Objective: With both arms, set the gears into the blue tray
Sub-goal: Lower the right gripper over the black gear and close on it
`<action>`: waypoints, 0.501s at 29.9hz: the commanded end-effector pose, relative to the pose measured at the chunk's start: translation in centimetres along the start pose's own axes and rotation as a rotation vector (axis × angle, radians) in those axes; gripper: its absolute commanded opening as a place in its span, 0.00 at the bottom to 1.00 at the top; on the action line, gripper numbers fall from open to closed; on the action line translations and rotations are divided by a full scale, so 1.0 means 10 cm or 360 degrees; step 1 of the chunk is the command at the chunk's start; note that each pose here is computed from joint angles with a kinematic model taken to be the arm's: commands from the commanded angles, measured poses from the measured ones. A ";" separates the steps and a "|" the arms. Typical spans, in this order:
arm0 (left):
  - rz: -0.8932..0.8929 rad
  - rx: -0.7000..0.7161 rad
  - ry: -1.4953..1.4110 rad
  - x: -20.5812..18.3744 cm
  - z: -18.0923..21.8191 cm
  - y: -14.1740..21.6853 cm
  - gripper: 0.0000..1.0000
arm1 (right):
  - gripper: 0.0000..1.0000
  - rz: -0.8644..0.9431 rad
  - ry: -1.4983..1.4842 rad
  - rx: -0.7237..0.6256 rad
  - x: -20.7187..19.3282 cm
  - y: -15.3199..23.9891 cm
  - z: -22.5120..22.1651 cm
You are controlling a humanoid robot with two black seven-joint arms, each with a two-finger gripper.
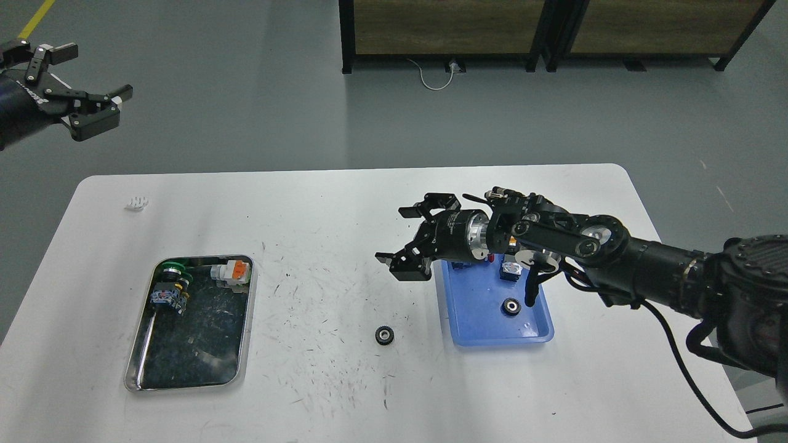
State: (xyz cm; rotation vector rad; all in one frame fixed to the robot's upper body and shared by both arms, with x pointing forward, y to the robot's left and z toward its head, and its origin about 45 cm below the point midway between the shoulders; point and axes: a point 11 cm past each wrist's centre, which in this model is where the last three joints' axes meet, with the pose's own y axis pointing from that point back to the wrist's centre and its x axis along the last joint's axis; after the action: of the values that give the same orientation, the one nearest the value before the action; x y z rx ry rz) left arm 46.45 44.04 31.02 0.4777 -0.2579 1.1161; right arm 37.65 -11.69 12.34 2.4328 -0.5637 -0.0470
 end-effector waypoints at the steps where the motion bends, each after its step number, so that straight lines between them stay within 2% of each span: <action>1: 0.0030 0.0023 -0.0007 0.09 0.00 0.06 0.98 | 0.98 -0.0115 0.0048 -0.0030 -0.28 -0.17 0.00; 15: 0.0120 0.0042 -0.0041 0.35 0.06 0.25 0.98 | 0.98 -0.0292 0.0173 -0.0158 -0.68 -0.33 0.16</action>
State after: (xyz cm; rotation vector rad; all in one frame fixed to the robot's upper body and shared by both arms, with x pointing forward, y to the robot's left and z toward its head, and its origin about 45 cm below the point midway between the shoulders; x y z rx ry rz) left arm 45.83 47.00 33.31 0.5082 -0.2820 1.1800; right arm 32.90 -7.24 8.90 2.3864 -0.3009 -0.0213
